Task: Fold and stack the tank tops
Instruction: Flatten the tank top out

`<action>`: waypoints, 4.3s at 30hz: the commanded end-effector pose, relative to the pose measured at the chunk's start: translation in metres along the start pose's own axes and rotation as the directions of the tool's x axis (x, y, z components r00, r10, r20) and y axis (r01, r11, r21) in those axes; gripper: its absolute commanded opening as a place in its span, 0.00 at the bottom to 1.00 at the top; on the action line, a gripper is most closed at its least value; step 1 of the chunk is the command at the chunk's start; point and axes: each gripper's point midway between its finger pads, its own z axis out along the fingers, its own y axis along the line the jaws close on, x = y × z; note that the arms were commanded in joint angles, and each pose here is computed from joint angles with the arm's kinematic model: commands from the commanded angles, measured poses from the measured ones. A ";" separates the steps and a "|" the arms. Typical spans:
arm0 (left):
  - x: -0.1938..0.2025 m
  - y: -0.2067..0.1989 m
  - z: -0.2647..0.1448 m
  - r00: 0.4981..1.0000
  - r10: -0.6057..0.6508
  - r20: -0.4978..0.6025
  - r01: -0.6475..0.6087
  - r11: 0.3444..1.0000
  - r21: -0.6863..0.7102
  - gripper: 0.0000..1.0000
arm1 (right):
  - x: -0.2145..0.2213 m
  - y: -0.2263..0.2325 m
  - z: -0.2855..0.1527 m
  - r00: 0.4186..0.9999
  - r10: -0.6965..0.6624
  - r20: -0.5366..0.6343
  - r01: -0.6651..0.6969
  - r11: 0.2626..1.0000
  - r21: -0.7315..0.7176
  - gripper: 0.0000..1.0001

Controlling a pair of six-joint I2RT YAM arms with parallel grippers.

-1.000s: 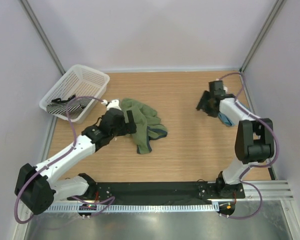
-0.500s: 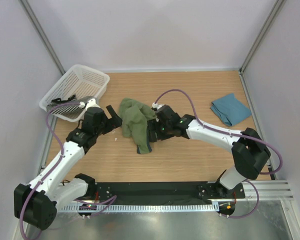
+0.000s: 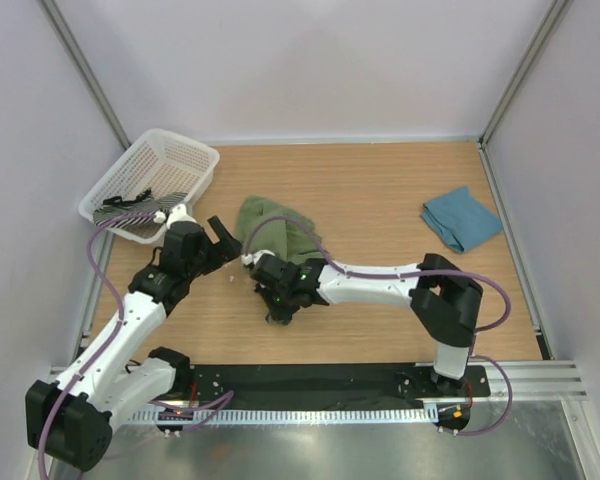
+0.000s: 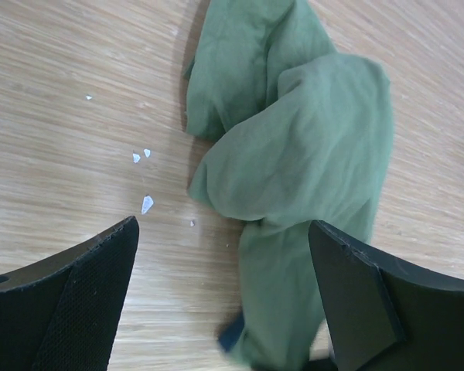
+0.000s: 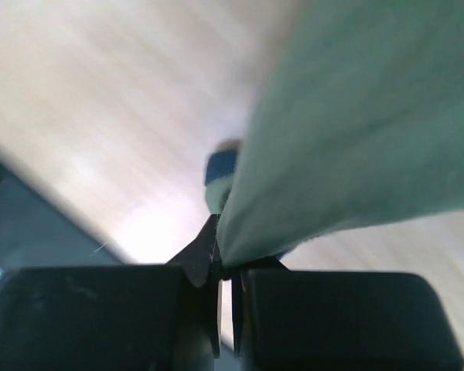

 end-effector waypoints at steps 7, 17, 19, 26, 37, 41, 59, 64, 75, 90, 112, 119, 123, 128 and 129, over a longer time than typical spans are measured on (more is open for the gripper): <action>-0.029 -0.009 -0.023 0.993 -0.005 0.117 -0.001 0.999 0.045 0.87 | -0.109 -0.068 -0.269 0.809 0.080 0.583 -0.170 0.980 0.102 0.01; -0.001 -0.027 0.003 0.997 0.063 -0.032 -0.060 0.994 0.094 0.84 | -0.084 -0.267 -0.261 0.736 0.341 0.585 -0.631 0.658 0.411 0.72; 0.009 -0.030 0.008 0.993 0.092 -0.068 -0.085 0.992 0.098 0.84 | -0.087 -0.263 -0.259 0.715 0.340 0.610 -0.636 0.678 0.368 0.73; 0.021 -0.031 0.018 0.987 0.137 -0.088 -0.130 0.988 0.078 0.84 | -0.054 -0.251 -0.231 0.754 0.380 0.536 -0.604 0.721 0.339 0.63; 0.046 -0.030 0.072 0.965 0.149 -0.214 -0.149 0.989 0.017 0.84 | 0.028 -0.241 -0.147 0.794 0.503 0.341 -0.602 0.726 0.332 0.66; 0.050 -0.027 0.095 0.951 0.174 -0.256 -0.187 0.982 -0.028 0.84 | 0.014 -0.259 -0.136 0.804 0.475 0.357 -0.591 0.703 0.395 0.70; 0.055 0.005 0.133 0.916 0.227 -0.330 -0.307 0.928 -0.212 0.53 | 0.021 -0.312 -0.080 0.856 0.452 0.251 -0.500 0.600 0.625 0.64; 0.053 0.005 0.136 0.923 0.193 -0.334 -0.272 0.939 -0.208 0.12 | 0.015 -0.304 -0.074 0.853 0.459 0.250 -0.512 0.640 0.573 0.07; -0.015 0.003 0.039 0.981 0.180 -0.070 -0.192 0.945 -0.263 0.00 | -0.046 -0.234 -0.140 0.839 0.376 0.392 -0.484 0.846 0.223 0.01; -0.051 -0.008 0.102 0.962 0.107 -0.251 -0.179 0.942 -0.284 0.64 | -0.065 -0.354 -0.158 0.589 0.628 0.509 -0.784 0.596 0.172 0.60; -0.015 0.031 0.055 0.998 -0.062 -0.025 0.055 0.975 -0.217 1.00 | -0.032 -0.259 -0.078 0.785 0.564 0.255 -0.602 0.791 0.104 0.47; -0.004 0.029 0.056 0.996 -0.067 -0.060 0.054 0.981 -0.188 1.00 | -0.025 -0.260 -0.056 0.791 0.570 0.220 -0.602 0.789 0.119 0.36; -0.003 0.029 0.054 0.996 -0.067 -0.060 0.055 0.981 -0.184 0.98 | -0.021 -0.259 -0.054 0.797 0.565 0.215 -0.597 0.791 0.135 0.34; 0.005 0.030 0.053 0.995 -0.060 -0.079 0.045 0.985 -0.169 0.90 | -0.015 -0.259 -0.058 0.796 0.561 0.229 -0.597 0.789 0.144 0.16; 0.006 0.031 0.054 0.995 -0.058 -0.080 0.044 0.985 -0.169 0.89 | -0.015 -0.259 -0.060 0.796 0.558 0.232 -0.596 0.790 0.144 0.11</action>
